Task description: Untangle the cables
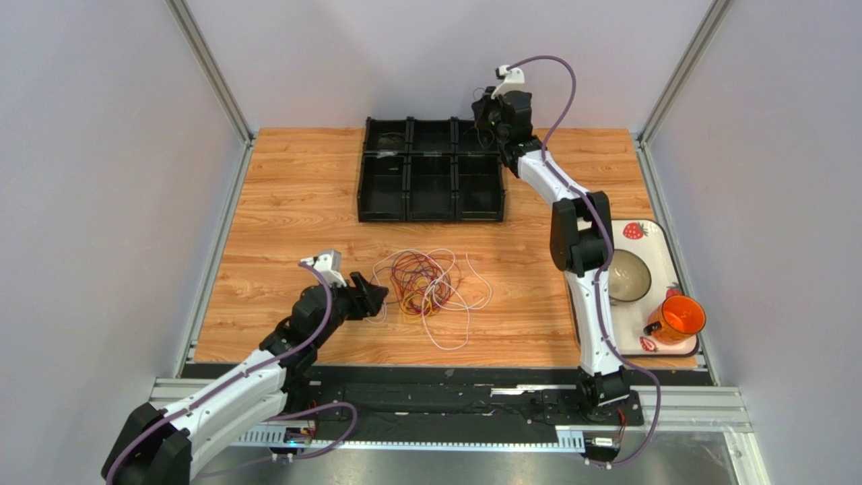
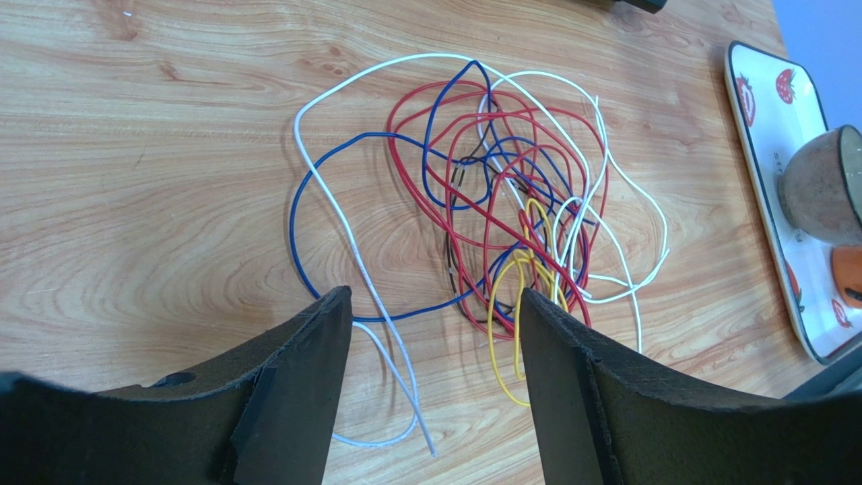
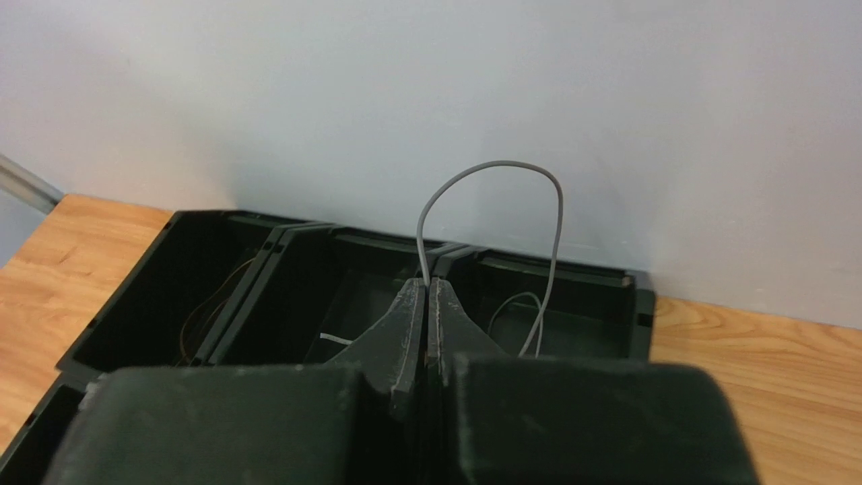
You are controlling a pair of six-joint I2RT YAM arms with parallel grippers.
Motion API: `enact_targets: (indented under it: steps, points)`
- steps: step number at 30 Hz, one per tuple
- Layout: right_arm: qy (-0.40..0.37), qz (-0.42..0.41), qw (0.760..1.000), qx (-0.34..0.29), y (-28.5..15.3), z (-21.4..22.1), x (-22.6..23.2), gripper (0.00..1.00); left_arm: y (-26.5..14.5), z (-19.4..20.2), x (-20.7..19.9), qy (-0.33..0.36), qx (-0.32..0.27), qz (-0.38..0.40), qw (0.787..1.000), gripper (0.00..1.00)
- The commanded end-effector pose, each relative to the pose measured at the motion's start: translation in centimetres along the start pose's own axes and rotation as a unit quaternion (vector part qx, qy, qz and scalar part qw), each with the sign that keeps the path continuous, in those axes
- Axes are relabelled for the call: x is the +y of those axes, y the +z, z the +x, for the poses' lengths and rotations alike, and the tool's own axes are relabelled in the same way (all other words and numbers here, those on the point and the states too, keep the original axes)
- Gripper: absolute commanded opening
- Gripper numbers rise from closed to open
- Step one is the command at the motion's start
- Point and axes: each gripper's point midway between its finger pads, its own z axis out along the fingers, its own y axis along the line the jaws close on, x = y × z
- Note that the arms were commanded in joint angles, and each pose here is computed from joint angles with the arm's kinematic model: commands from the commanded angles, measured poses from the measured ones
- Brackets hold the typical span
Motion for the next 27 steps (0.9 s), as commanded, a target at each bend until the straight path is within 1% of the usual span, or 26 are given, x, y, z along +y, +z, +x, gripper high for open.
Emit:
enact_targets:
  steps: [1, 4, 6, 7, 9, 10, 14, 16, 18, 20, 21, 22, 24, 25, 26, 27]
  points:
    - [0.026, -0.014, 0.999, 0.036, 0.3, 1.9, 0.7, 0.0, 0.2, -2.6, -1.9, 0.0, -0.035, 0.025, 0.999, 0.7]
    - [0.029, 0.018, 0.998, 0.044, 0.4, 2.6, -0.8, 0.0, 0.2, -2.5, -1.9, 0.0, -0.035, 0.025, 0.999, 0.7]
    - [0.021, 0.025, 0.998, 0.048, 0.5, 2.8, -1.1, 0.0, 0.2, -2.6, -2.0, -0.001, -0.035, 0.025, 0.999, 0.7]
    - [0.017, 0.033, 0.997, 0.072, 0.6, 4.6, -1.7, 0.0, 0.2, -2.6, -1.9, -0.001, -0.035, 0.025, 0.999, 0.7]
    - [0.004, 0.041, 0.997, 0.064, 1.0, 3.7, -2.1, 0.0, 0.3, -2.5, -1.9, 0.0, -0.033, 0.024, 0.999, 0.7]
    - [0.002, 0.05, 0.995, 0.09, 0.8, 5.4, -2.5, 0.0, 0.3, -2.6, -1.9, -0.001, -0.034, 0.025, 0.999, 0.7]
    - [-0.004, 0.06, 0.993, 0.099, 0.7, 6.4, -3.4, 0.0, 0.3, -2.5, -1.9, 0.0, -0.032, 0.023, 0.999, 0.7]
    - [-0.012, 0.081, 0.992, 0.098, 0.6, 6.5, -4.3, 0.0, 0.4, -2.5, -1.9, 0.001, -0.031, 0.022, 0.999, 0.7]
    - [-0.017, 0.081, 0.992, 0.097, 0.5, 6.0, -4.1, 0.0, 0.4, -2.6, -2.0, 0.001, -0.032, 0.023, 0.999, 0.7]
    - [-0.019, 0.077, 0.992, 0.099, 0.3, 5.7, -4.1, 0.05, 0.5, -2.6, -2.0, 0.002, -0.031, 0.023, 0.999, 0.7]
    - [-0.021, 0.07, 0.993, 0.093, 0.1, 4.7, -3.4, 0.08, 0.5, -2.6, -2.1, 0.003, -0.031, 0.024, 0.999, 0.7]
    - [-0.024, 0.068, 0.993, 0.093, 0.0, 4.5, -3.1, 0.16, 0.5, -2.6, -2.1, 0.004, -0.03, 0.024, 0.999, 0.7]
    - [-0.033, 0.066, 0.993, 0.087, -0.3, 3.1, -2.6, 0.26, 0.6, -2.6, -2.0, 0.004, -0.029, 0.023, 0.999, 0.7]
    - [-0.035, 0.066, 0.993, 0.09, -0.5, 2.9, -2.3, 0.35, 0.6, -2.6, -2.0, 0.003, -0.028, 0.022, 0.999, 0.7]
    - [-0.036, 0.067, 0.993, 0.09, -0.7, 2.5, -2.3, 0.39, 0.6, -2.6, -2.1, 0.004, -0.029, 0.022, 0.999, 0.7]
    - [-0.035, 0.067, 0.993, 0.09, -0.9, 2.2, -2.1, 0.46, 0.6, -2.6, -2.0, 0.002, -0.029, 0.022, 0.999, 0.7]
